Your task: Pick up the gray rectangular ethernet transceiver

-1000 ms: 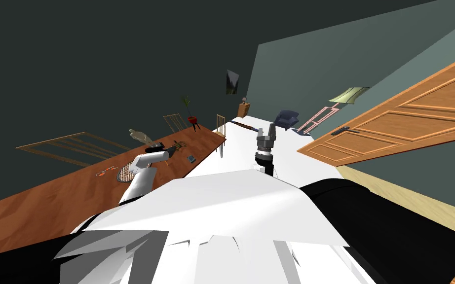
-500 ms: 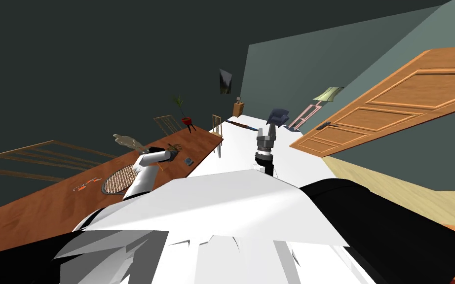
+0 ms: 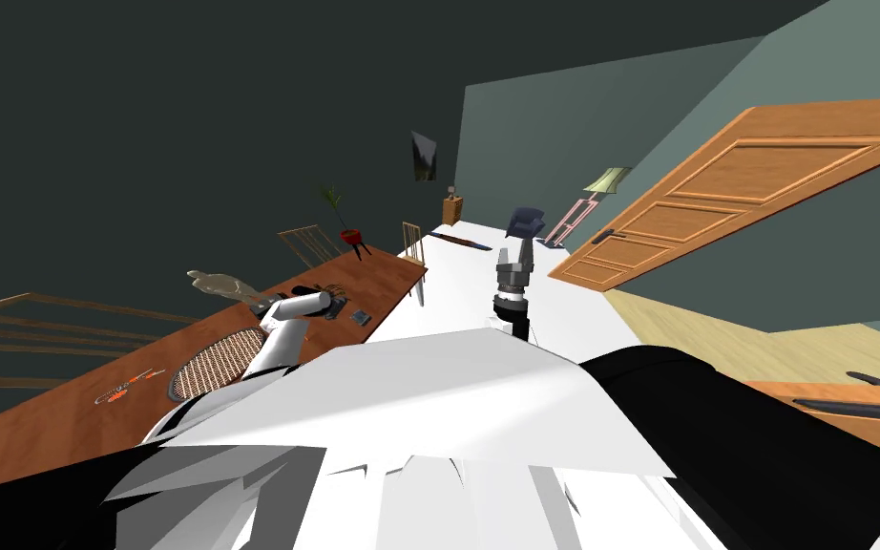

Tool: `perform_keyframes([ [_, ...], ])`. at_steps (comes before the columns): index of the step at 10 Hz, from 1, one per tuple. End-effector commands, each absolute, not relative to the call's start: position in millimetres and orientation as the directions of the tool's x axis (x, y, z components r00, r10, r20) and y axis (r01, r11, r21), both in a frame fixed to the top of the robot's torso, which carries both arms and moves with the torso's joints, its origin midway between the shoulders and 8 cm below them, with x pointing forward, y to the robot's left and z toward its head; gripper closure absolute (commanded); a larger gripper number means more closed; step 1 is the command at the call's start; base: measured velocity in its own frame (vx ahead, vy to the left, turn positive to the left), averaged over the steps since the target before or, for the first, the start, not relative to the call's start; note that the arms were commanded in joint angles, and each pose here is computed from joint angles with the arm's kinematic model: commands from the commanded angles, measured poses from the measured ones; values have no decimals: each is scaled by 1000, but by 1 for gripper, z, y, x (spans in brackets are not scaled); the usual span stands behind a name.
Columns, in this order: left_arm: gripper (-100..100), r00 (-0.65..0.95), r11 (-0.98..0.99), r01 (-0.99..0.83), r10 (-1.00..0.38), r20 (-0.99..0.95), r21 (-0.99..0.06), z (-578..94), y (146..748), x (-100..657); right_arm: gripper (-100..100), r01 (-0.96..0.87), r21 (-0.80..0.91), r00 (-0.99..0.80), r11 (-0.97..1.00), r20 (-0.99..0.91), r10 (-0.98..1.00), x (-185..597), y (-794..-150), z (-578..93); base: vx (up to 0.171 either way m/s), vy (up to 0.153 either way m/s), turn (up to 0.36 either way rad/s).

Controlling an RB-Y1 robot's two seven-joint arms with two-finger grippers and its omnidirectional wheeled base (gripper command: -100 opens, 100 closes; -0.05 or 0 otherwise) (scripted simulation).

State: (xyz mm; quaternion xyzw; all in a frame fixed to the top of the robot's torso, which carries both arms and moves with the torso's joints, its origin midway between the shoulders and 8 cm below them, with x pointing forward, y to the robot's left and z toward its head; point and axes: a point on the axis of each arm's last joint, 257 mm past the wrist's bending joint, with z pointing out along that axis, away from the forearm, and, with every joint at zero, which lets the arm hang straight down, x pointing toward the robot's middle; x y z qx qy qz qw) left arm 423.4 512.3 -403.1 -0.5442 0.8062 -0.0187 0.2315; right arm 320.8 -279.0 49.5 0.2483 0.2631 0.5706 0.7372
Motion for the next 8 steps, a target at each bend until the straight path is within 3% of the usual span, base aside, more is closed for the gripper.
perform_keyframes([
  [1, -100, -326, 398, -889, -898, -296, -229, -421, 505, 406, 0, -711, 666, 210, 225, -105, 972, 321, -279, 50, -7, 46, -179],
  [8, -100, -381, 390, -918, -918, -110, -74, -456, 483, 355, 0, -711, 666, 210, 225, -105, 972, 321, -279, 50, -6, 42, -174],
])
